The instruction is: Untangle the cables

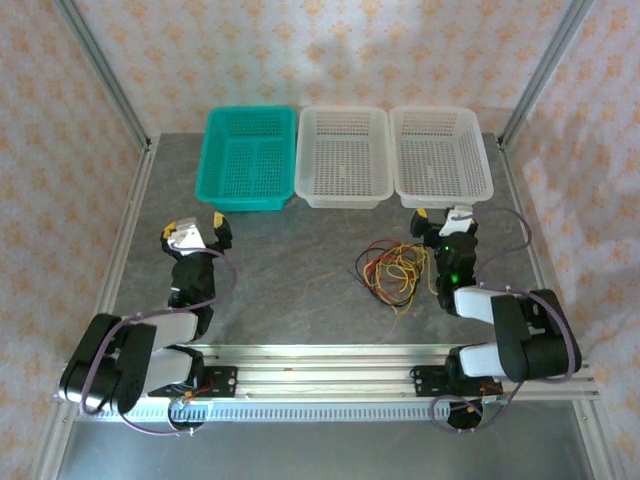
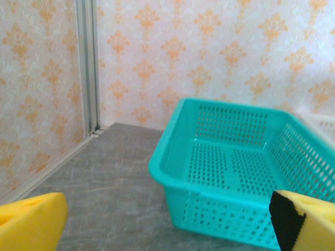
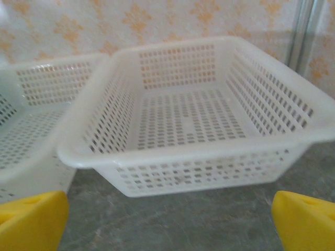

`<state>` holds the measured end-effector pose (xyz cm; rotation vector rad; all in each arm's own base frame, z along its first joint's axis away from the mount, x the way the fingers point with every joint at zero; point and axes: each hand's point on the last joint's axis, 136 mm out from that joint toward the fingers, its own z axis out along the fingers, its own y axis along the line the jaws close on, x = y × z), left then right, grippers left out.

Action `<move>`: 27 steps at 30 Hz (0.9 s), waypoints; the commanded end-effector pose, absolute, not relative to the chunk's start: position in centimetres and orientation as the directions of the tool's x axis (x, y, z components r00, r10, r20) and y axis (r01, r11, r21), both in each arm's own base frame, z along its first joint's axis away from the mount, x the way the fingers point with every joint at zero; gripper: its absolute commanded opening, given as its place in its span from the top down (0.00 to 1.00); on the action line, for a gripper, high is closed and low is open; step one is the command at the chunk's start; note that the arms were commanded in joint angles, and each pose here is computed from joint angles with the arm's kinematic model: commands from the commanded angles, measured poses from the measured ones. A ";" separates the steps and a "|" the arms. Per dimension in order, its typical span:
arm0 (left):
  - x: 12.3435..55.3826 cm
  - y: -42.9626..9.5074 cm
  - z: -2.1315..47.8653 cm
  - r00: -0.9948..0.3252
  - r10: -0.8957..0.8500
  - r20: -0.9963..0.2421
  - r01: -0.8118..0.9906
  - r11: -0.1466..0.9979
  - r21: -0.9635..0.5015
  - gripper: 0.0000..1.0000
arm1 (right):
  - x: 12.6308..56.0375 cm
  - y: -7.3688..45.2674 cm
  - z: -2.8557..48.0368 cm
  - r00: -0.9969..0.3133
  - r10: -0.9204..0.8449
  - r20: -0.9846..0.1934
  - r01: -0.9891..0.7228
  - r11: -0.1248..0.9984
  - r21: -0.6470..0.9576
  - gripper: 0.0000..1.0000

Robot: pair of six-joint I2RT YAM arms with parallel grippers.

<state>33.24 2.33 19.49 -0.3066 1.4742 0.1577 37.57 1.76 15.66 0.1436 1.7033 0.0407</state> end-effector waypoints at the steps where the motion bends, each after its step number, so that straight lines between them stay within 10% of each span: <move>1: 34.1 2.5 18.4 -0.031 -0.106 -0.994 -0.335 0.938 -0.090 0.00 | 37.7 1.3 16.0 -0.182 0.139 -0.973 0.116 0.986 0.119 0.00; 16: 34.7 3.5 17.0 -0.189 -0.521 -0.832 -0.571 0.748 -0.339 0.00 | 36.3 2.9 17.4 -0.355 0.456 -0.816 0.176 0.890 0.421 0.00; 27: 35.4 -12.2 16.3 -0.469 -0.416 -0.779 -0.118 0.904 -0.412 0.01 | 32.9 3.2 11.0 -0.657 0.524 -0.541 0.402 0.851 0.337 0.08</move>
